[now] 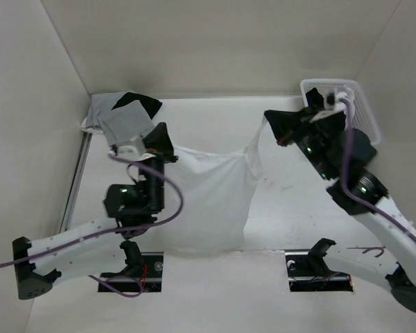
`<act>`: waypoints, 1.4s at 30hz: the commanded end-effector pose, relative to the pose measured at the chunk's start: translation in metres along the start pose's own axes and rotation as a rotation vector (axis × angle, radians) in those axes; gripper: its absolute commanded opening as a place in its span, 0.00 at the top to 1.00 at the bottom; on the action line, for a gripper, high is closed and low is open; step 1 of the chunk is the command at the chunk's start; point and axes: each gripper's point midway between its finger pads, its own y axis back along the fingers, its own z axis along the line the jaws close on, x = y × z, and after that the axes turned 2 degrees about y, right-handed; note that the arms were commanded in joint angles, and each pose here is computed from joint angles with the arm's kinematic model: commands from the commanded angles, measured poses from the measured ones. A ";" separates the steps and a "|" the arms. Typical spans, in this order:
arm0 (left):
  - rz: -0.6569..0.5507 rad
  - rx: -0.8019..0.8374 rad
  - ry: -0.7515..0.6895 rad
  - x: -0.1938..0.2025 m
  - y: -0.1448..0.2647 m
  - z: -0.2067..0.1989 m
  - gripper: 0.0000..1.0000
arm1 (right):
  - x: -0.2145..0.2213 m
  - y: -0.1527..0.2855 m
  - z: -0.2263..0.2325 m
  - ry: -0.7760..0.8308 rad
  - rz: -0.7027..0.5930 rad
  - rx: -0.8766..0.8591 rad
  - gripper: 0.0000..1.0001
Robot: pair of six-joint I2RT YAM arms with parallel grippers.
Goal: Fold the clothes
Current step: Flatten the tank top out
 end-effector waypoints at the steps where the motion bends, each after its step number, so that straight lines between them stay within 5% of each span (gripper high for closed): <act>1: 0.069 -0.150 -0.117 0.078 -0.006 0.041 0.95 | 0.066 -0.051 -0.043 -0.131 0.142 -0.033 0.96; 7: 0.175 -0.254 -0.207 0.168 -0.089 0.098 0.94 | 0.148 -0.152 -0.189 -0.222 0.308 0.177 0.95; 13: 0.273 -0.322 -0.244 0.229 -0.202 0.139 0.94 | 0.176 -0.222 -0.287 -0.275 0.390 0.331 0.93; 18: 0.360 -0.398 -0.227 0.250 -0.222 0.161 0.90 | 0.173 -0.224 -0.294 -0.269 0.368 0.368 0.61; 23: 0.589 -0.308 -0.136 0.304 -0.131 0.130 0.80 | 0.194 -0.161 -0.295 -0.252 0.357 0.484 0.61; 27: 0.826 -0.236 -0.030 0.354 -0.016 0.097 0.83 | 0.218 -0.108 -0.263 -0.279 0.327 0.476 0.91; 29: 0.939 -0.211 -0.001 0.365 0.038 0.090 0.85 | 0.229 -0.085 -0.247 -0.291 0.330 0.460 0.98; 32: 1.041 -0.227 0.049 0.364 0.100 0.092 0.85 | 0.242 -0.058 -0.229 -0.280 0.349 0.450 0.98; 36: 1.123 -0.275 0.187 0.363 0.157 0.094 0.72 | 0.249 -0.025 -0.215 -0.263 0.348 0.448 0.96; 42: 1.226 -0.225 0.305 0.383 0.189 0.071 0.62 | 0.259 0.005 -0.207 -0.258 0.364 0.434 0.93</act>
